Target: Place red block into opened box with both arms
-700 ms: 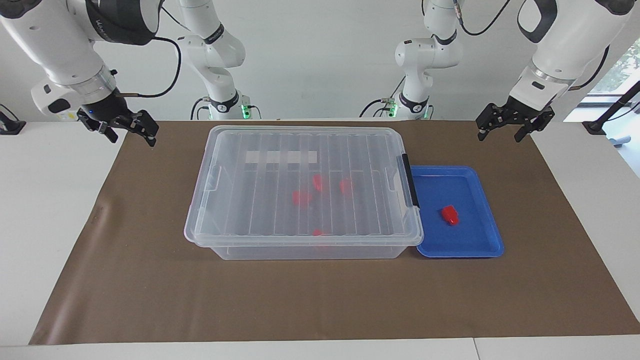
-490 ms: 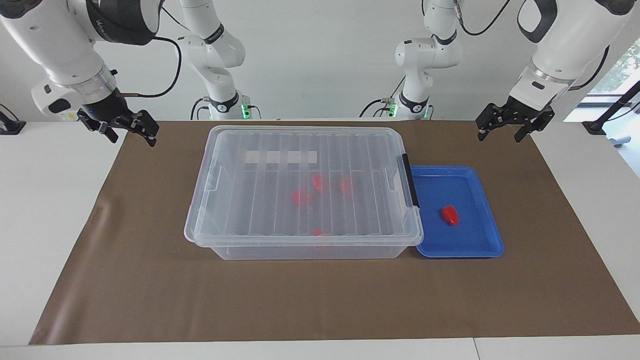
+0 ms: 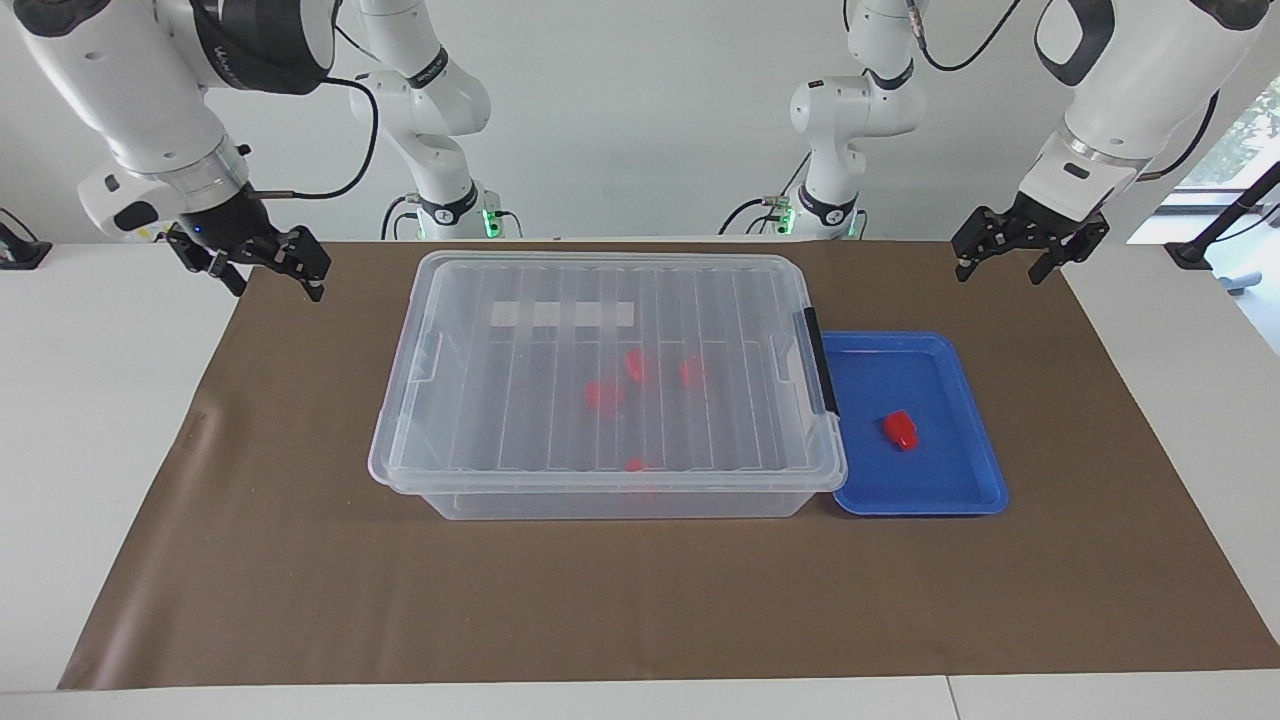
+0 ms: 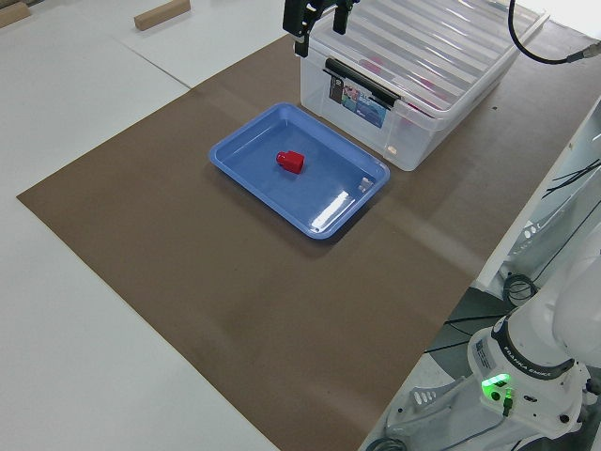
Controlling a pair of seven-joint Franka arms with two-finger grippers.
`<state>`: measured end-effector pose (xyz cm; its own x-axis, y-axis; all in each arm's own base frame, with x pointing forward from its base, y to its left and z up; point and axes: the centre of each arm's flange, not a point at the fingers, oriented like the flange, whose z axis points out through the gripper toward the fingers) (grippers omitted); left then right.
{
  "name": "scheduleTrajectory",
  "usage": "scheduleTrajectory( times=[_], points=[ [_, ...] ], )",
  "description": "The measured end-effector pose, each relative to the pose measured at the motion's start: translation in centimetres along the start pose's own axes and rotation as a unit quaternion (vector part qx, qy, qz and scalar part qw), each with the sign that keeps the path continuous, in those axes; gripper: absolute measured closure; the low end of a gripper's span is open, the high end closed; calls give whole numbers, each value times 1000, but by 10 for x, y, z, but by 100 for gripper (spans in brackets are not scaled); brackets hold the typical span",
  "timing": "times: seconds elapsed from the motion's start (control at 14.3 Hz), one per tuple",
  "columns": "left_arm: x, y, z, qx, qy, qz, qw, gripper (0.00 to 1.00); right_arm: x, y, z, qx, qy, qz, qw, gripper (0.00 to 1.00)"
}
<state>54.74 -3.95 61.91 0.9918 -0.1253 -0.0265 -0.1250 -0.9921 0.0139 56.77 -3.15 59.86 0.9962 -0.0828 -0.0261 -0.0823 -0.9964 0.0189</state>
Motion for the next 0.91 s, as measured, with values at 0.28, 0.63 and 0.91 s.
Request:
scheduleTrajectory(
  times=[0.28,0.63,0.91],
  points=[
    [0,0,0,0,0,0,1000,0,7,-41,43,2,5,0,1000,0],
    [0,0,0,0,0,0,1000,0,6,-68,85,3,8,10,1000,0],
    [0,0,0,0,0,0,1000,0,3,-74,100,3,1,14,1000,0]
  ],
)
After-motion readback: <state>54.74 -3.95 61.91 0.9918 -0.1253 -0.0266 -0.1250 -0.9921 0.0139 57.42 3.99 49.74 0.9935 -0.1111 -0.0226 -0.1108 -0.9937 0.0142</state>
